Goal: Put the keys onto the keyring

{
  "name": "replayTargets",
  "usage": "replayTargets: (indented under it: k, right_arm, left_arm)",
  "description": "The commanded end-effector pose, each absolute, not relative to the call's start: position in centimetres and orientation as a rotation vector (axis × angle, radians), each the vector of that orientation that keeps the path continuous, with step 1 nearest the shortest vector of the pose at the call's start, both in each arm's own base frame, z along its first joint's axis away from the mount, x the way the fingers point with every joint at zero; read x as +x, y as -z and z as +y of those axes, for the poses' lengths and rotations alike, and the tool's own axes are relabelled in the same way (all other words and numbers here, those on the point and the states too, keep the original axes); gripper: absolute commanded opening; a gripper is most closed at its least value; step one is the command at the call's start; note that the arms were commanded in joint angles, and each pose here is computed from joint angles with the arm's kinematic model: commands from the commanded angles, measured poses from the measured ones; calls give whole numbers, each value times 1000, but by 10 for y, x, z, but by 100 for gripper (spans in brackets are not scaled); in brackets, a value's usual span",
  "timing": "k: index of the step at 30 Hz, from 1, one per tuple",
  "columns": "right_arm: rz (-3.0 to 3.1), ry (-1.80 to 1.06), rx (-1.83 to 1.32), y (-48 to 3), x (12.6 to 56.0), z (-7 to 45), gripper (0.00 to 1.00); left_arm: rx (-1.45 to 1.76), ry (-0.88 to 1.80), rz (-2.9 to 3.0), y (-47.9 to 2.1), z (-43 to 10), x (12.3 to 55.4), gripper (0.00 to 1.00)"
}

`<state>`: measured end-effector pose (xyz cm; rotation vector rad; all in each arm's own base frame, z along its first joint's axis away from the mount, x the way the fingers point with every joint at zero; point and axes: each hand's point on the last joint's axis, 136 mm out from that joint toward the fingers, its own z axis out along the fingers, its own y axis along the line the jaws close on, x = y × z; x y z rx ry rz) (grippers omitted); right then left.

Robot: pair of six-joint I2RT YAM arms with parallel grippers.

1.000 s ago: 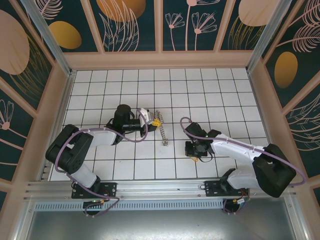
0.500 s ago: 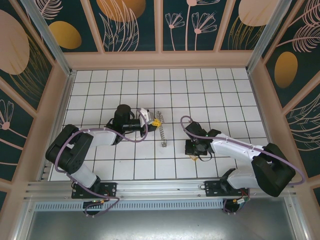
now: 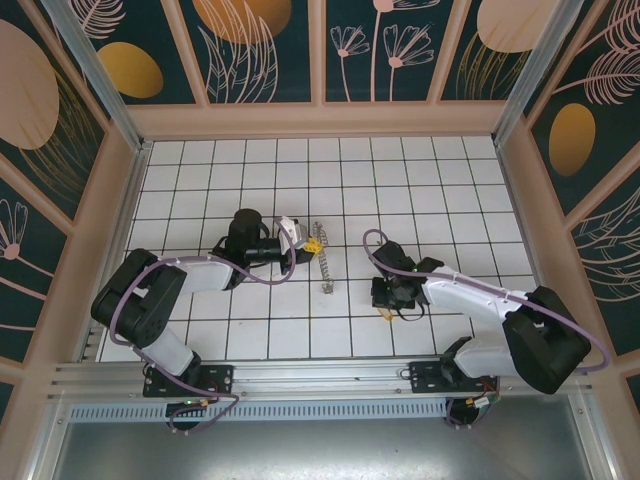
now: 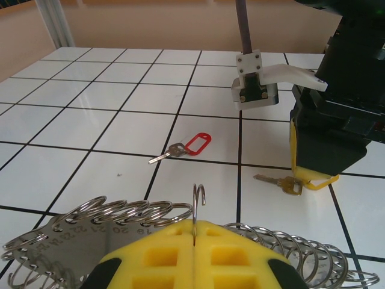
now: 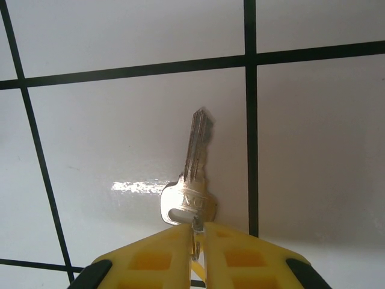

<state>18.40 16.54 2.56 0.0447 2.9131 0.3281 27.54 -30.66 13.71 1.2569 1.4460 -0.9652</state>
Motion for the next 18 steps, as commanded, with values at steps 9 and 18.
replayTargets:
  k: [9,18]
  right_arm:
    - [2916,-307,24,-19,182,160,14]
    - [2912,-308,20,-17,183,161,14]
  left_arm:
    - [1274,986,1395,-151,-309,269,0]
    - [1277,995,1395,-151,-310,267,0]
